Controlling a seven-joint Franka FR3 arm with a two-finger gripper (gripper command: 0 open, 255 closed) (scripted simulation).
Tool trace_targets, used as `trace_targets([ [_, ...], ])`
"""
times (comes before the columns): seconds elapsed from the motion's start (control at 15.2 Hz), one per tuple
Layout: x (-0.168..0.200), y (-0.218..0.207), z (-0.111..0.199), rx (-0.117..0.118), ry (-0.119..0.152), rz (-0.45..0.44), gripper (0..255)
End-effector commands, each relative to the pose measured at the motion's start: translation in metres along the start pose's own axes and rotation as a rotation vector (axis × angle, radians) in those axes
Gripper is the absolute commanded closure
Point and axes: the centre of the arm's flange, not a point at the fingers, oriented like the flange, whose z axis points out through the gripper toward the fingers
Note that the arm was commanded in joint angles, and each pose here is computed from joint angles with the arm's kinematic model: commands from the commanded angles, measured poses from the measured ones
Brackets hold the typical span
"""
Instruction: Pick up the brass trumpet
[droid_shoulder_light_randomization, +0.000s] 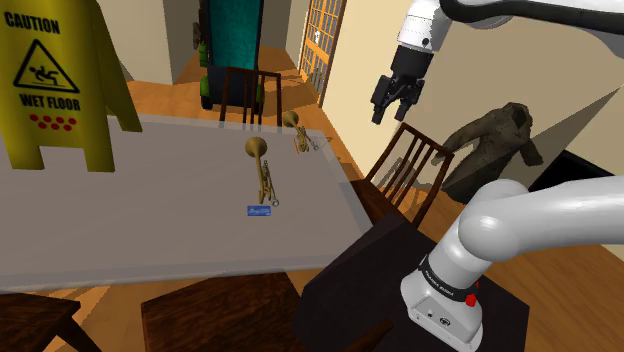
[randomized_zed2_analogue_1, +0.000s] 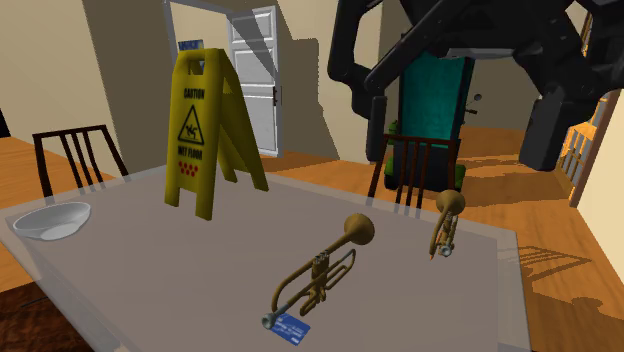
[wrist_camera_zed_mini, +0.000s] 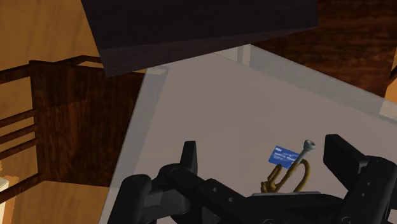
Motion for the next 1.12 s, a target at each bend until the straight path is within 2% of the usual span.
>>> trace_targets([
  [0.0,0.0,0.0,0.0,0.0,0.0,0.0,0],
  [1.06,0.171,-0.057,0.125,-0.006,-0.066,0.163,0],
])
